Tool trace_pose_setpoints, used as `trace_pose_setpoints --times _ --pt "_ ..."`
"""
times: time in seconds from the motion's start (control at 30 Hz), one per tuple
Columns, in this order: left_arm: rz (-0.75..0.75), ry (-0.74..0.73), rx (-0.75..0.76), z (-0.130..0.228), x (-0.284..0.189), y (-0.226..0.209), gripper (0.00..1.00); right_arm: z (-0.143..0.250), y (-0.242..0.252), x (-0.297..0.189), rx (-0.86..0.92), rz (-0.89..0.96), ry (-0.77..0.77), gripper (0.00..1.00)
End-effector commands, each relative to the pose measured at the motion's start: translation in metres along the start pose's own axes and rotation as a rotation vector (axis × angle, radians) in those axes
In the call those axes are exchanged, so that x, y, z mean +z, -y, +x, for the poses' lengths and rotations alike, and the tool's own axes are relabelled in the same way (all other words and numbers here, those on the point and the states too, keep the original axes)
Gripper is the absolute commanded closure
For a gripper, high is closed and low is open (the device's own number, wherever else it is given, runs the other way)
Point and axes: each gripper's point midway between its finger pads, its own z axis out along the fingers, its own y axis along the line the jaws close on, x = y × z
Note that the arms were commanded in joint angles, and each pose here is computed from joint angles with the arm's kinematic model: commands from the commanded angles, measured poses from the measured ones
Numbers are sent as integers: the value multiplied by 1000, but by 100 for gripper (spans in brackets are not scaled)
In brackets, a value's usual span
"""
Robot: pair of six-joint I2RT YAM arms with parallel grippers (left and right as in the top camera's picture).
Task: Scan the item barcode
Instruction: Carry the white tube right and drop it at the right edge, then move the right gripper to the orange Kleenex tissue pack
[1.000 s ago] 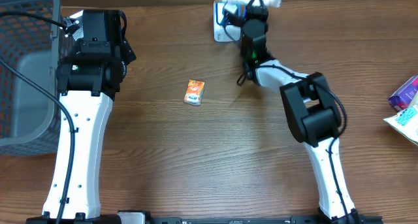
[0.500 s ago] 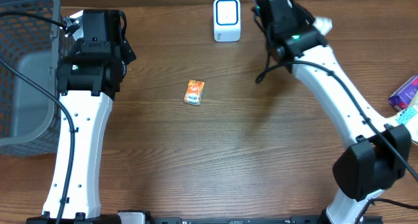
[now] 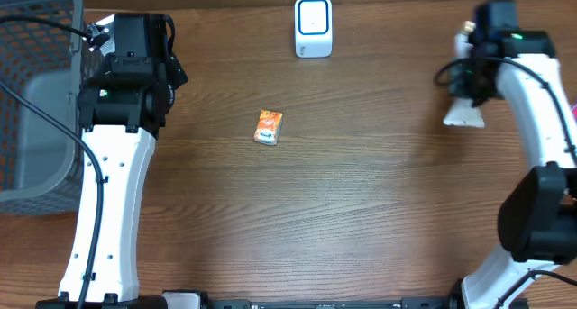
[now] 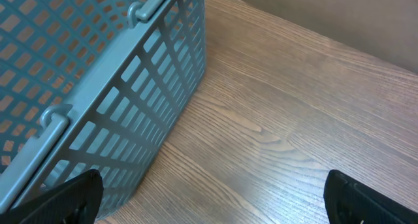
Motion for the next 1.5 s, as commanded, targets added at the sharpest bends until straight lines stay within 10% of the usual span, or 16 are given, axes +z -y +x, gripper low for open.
trace_pose_setpoints --times 0.0,0.17,0.2,0.23,0.73,1.1,1.47 --pt "-15 5 -19 -1 2 -2 0 13 46 16 199 12 -40 96" --pt "-15 5 -19 -1 2 -2 0 64 101 65 515 41 -146 92" --pt "-15 5 -19 -1 2 -2 0 71 104 72 554 18 -159 59" --pt "-15 5 -19 -1 2 -2 0 76 106 76 573 -4 -167 0" --pt "-15 5 -19 -1 2 -2 0 7 10 -34 404 -397 -17 0" --pt "-15 5 -19 -1 2 -2 0 97 -239 -66 -192 -607 -114 0" --pt "-15 5 -19 -1 2 -2 0 160 -311 -64 -1239 -490 173 0"
